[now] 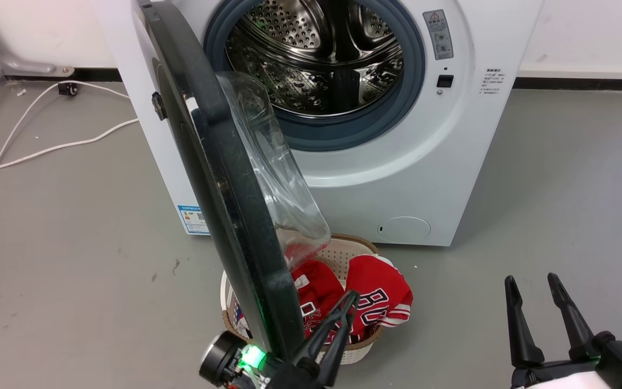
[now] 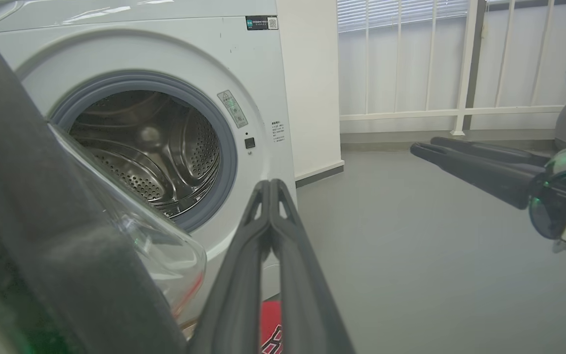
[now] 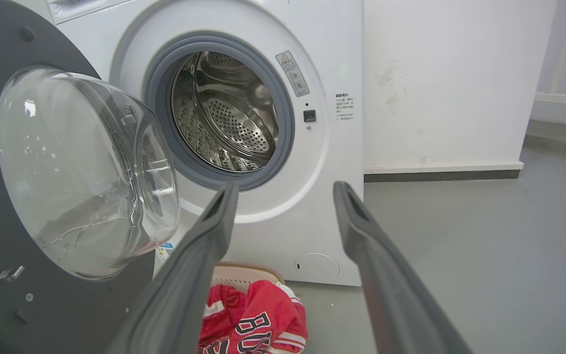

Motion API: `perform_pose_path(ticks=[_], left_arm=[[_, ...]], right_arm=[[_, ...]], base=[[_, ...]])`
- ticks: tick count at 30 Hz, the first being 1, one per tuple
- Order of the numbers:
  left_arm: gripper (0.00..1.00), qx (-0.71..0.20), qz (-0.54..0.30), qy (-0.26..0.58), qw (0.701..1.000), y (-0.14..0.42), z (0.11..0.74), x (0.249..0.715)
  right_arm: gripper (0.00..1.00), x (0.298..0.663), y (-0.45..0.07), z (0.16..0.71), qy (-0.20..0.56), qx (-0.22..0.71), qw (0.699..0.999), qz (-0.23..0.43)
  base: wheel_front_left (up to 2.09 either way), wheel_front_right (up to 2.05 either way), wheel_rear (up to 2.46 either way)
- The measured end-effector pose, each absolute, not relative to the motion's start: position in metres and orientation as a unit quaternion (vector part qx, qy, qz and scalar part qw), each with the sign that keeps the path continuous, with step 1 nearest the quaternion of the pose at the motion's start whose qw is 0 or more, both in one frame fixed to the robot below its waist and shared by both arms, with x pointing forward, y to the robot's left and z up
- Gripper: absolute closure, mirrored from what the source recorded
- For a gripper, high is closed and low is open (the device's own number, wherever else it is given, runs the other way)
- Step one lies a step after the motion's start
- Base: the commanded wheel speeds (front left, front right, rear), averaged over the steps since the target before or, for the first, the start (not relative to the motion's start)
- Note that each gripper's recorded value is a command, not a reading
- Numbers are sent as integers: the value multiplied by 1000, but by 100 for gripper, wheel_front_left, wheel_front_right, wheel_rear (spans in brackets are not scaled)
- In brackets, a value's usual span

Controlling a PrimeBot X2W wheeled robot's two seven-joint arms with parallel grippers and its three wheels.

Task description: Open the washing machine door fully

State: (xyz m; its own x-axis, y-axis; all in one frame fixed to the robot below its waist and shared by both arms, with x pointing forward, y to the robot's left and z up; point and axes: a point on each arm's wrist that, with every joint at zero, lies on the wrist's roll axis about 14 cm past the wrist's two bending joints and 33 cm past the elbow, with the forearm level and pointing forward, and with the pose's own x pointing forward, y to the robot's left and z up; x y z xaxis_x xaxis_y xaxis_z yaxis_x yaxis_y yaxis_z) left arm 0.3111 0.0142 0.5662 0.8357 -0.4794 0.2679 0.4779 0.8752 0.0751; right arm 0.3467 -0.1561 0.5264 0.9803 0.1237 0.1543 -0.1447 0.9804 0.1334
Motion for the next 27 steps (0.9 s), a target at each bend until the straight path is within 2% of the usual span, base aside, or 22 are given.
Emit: perform_pose_path(ticks=[12,27], left_arm=[[100,21,-189,-103,976,51,542,330],[100,22,-112,-91,989,95,534,317]], right_arm=[[0,349,-157,526,-72,70,993,66],[0,355,-140,524,-67,77,991,93]], base=[[0,0,0],[0,0,0]])
